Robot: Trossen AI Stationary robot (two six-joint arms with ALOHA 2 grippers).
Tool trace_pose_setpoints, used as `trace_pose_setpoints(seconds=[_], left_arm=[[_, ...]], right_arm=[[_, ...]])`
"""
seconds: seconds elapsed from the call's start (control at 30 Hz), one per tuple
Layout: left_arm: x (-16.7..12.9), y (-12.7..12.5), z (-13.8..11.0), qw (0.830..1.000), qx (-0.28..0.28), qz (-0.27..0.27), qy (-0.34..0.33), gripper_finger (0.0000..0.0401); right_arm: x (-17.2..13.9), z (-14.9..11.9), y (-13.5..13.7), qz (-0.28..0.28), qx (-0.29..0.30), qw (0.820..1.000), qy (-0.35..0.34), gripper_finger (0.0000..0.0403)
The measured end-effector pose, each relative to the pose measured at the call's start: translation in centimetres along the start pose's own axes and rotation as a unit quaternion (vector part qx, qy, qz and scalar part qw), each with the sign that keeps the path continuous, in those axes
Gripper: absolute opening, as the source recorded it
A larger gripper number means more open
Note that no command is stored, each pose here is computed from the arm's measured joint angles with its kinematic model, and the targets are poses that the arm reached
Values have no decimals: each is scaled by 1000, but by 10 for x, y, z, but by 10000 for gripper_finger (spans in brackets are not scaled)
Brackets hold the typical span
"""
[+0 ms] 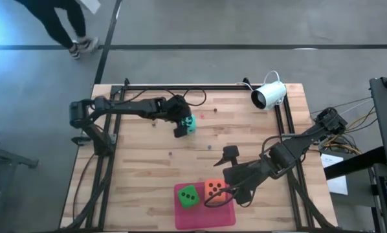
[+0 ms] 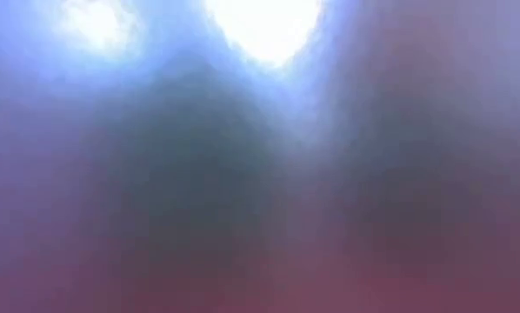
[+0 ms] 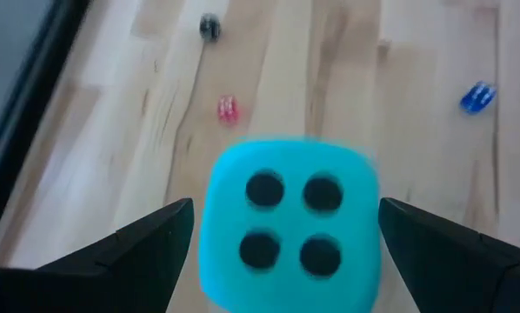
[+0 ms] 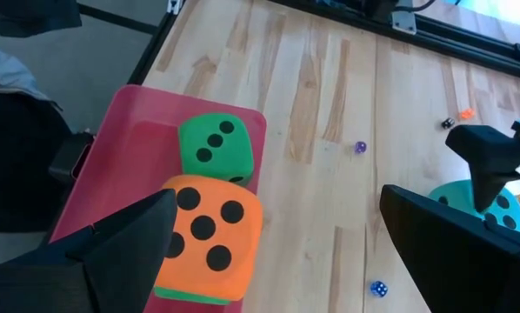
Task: Pick & Place Dice
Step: Put the light blue dice into the pink bin
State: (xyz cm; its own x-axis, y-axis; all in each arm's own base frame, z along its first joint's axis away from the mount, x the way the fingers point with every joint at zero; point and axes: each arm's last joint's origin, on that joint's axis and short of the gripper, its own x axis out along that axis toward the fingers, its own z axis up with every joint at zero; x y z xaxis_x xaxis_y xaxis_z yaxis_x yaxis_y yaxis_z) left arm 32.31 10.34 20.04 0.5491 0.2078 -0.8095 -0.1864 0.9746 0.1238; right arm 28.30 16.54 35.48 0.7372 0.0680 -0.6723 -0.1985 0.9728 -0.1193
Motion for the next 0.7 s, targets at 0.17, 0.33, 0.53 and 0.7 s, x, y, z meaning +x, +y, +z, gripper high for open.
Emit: trace_pose_setpoints(seconds=[0.17, 0.33, 0.53, 0.7], left_arm=[[1, 0, -1, 1000, 7, 0, 2, 363], [1, 0, -1, 1000, 7, 0, 3, 361], [1, 0, -2, 1000, 7, -1, 7, 363], [5, 0, -2, 1000, 5, -2, 10, 358]], right_arm=[[0, 0, 0, 0, -4, 1000, 0, 400], [0, 0, 0, 1, -4, 1000, 0, 400], [0, 0, 0, 1, -4, 1000, 0, 400], [0, 0, 0, 1, -4, 1000, 0, 400]])
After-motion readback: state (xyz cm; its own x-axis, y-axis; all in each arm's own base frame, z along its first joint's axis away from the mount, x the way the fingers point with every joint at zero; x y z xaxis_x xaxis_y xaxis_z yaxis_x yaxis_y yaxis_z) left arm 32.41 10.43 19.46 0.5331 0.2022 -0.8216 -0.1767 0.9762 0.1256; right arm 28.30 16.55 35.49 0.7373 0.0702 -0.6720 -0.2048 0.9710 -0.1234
